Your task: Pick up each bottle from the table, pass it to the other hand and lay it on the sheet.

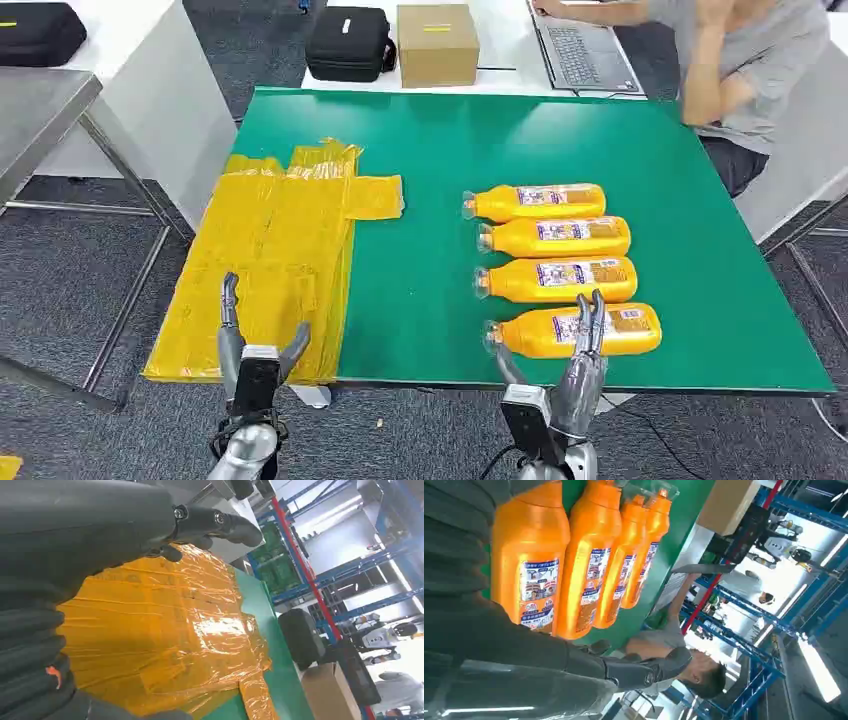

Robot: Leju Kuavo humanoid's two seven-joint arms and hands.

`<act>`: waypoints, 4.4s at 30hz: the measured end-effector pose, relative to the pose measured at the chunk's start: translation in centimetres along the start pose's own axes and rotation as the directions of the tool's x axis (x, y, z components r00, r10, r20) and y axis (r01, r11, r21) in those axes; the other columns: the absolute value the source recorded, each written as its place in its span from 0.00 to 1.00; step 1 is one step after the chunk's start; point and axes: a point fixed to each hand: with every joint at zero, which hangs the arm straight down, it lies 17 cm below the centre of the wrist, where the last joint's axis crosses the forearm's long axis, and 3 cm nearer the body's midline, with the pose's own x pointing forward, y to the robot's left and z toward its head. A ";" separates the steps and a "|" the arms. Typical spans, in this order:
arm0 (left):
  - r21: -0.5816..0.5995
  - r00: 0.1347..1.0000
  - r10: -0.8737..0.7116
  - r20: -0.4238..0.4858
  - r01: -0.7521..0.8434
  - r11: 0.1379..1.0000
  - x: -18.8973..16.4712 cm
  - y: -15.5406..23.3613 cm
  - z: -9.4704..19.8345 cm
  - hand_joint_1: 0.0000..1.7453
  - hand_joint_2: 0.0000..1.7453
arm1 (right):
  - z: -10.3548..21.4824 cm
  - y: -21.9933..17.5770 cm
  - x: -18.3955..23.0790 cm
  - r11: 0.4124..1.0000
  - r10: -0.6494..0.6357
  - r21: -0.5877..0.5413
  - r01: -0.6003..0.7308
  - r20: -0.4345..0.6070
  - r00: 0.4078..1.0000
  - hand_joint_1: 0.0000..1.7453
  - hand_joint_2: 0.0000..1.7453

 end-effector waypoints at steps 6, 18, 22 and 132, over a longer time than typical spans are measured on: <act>0.007 1.000 -0.002 -0.003 0.002 1.000 -0.1 0.2 -0.1 0.00 1.00 | 0.0 -0.1 -0.1 1.000 0.002 -0.004 -0.002 -0.004 1.000 0.00 1.00; 0.004 1.000 -0.012 0.004 0.012 1.000 -0.1 0.2 -0.1 0.00 1.00 | -0.1 -0.1 -0.1 1.000 -0.002 -0.009 0.002 -0.009 1.000 0.00 1.00; 0.000 1.000 -0.015 0.006 0.015 1.000 -0.1 0.2 -0.1 0.00 1.00 | -0.1 -0.1 -0.1 1.000 -0.005 -0.012 0.005 -0.013 1.000 0.00 1.00; 0.033 1.000 0.003 0.011 -0.003 0.999 -0.4 2.0 -2.2 0.00 1.00 | -2.4 -4.4 -13.4 0.671 0.689 0.249 -0.699 0.140 0.711 0.00 1.00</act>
